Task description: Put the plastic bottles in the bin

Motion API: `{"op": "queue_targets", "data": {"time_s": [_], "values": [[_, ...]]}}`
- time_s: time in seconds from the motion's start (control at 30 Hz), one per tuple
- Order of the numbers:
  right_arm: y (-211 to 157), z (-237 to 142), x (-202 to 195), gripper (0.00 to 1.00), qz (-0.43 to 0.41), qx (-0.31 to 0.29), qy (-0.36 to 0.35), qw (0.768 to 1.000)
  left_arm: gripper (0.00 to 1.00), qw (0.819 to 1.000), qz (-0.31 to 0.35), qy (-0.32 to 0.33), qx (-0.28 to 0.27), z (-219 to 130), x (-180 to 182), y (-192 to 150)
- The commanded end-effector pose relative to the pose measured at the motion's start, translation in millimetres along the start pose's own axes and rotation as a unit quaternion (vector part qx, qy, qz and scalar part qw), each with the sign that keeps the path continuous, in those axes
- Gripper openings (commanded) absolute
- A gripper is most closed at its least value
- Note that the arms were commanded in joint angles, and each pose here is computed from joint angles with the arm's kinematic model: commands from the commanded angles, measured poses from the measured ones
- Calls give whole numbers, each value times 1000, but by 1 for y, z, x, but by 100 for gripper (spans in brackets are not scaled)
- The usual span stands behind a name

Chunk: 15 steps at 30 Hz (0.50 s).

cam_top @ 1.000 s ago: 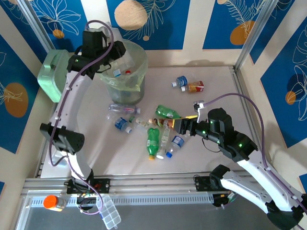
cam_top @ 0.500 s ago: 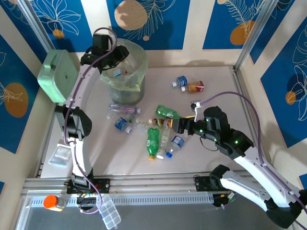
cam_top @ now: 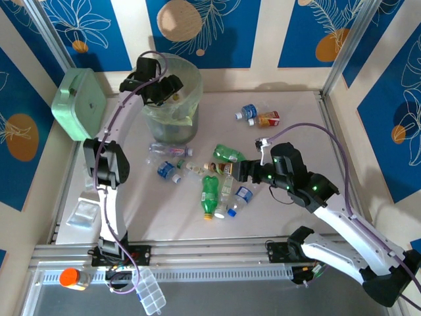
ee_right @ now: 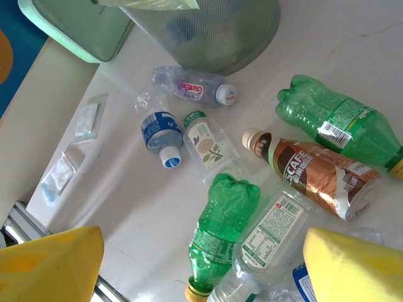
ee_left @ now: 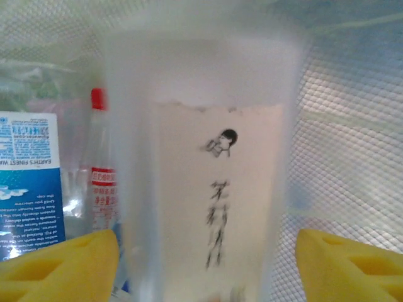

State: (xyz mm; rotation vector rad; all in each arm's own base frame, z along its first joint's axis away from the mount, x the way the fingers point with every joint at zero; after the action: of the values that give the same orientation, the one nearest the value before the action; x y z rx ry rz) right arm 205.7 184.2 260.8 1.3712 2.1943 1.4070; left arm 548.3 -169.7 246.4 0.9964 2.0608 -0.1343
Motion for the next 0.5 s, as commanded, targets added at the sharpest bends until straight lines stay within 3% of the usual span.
{"op": "queue_targets", "data": {"time_s": [0.0,0.17,0.47], "values": [[18,-9,6,83,-10,-26,5,1000,83,1000,16,5,-1,-4,-3,0],[21,-14,6,83,-15,-28,3,999,92,999,31,3,-16,-20,-11,4],[25,-24,9,83,-18,-37,2,999,93,996,70,-9,-58,-72,-37,13]]}}
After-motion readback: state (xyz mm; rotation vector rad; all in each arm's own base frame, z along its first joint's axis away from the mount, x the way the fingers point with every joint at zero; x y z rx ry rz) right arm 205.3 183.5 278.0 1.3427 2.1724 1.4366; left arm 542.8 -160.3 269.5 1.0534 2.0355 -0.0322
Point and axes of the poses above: each hand's point on the last joint's axis, 136 mm out from that joint toward the fingers, its own z axis out along the fingers, its own x axis along the line the jaws close on, y = z × x, the point moved 2 cm from there along -z, back along the fingers, and after that the axes turned 15 degrees about -z, right-handed, at the moved point
